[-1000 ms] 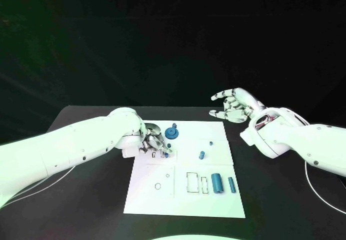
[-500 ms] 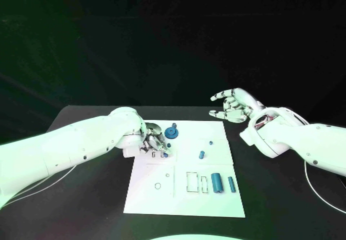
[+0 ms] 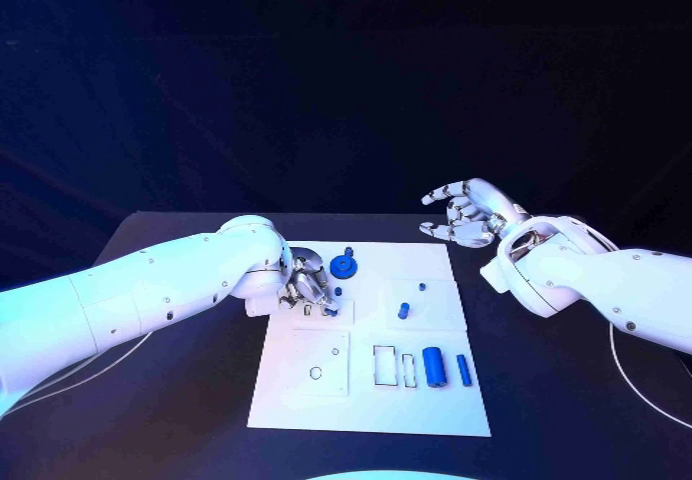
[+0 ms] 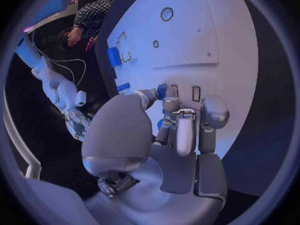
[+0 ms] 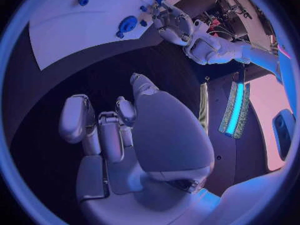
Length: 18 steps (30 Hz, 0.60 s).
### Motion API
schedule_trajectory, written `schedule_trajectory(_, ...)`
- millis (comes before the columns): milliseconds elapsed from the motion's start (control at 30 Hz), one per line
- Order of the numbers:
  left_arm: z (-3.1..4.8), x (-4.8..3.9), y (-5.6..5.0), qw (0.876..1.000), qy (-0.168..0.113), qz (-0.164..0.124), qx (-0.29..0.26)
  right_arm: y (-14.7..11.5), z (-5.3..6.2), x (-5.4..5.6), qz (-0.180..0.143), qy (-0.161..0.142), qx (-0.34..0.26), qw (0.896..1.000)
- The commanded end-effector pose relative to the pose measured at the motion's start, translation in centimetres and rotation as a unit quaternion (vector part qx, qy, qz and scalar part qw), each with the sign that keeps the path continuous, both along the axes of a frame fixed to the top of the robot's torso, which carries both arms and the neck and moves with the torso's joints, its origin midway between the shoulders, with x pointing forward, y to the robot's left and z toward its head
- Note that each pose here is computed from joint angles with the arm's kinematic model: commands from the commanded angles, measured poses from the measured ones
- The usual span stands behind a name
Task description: Assemble the parts on the task board
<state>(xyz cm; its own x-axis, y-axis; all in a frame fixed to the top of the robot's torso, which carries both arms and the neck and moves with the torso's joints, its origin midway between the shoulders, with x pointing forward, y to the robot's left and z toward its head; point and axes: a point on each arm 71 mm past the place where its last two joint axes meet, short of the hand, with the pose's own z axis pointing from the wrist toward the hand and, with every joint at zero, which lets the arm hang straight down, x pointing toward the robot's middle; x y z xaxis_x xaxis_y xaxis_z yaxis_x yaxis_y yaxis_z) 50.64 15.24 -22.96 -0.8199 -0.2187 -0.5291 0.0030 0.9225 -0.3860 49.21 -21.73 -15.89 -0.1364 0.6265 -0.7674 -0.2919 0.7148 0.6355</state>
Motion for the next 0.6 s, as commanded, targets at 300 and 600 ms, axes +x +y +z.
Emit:
schedule_trajectory(300, 0.22, -0.16, 0.7, 0.997, 0.015, 0.05, -0.052, 0.1, -0.3, 0.0, 0.009, 0.007, -0.011, 1.0)
schedule_trajectory(600, 0.56, -0.32, 1.5, 0.994, -0.008, 0.084, -0.076, -0.1, -0.4, 0.0, 0.008, 0.01, -0.013, 1.0)
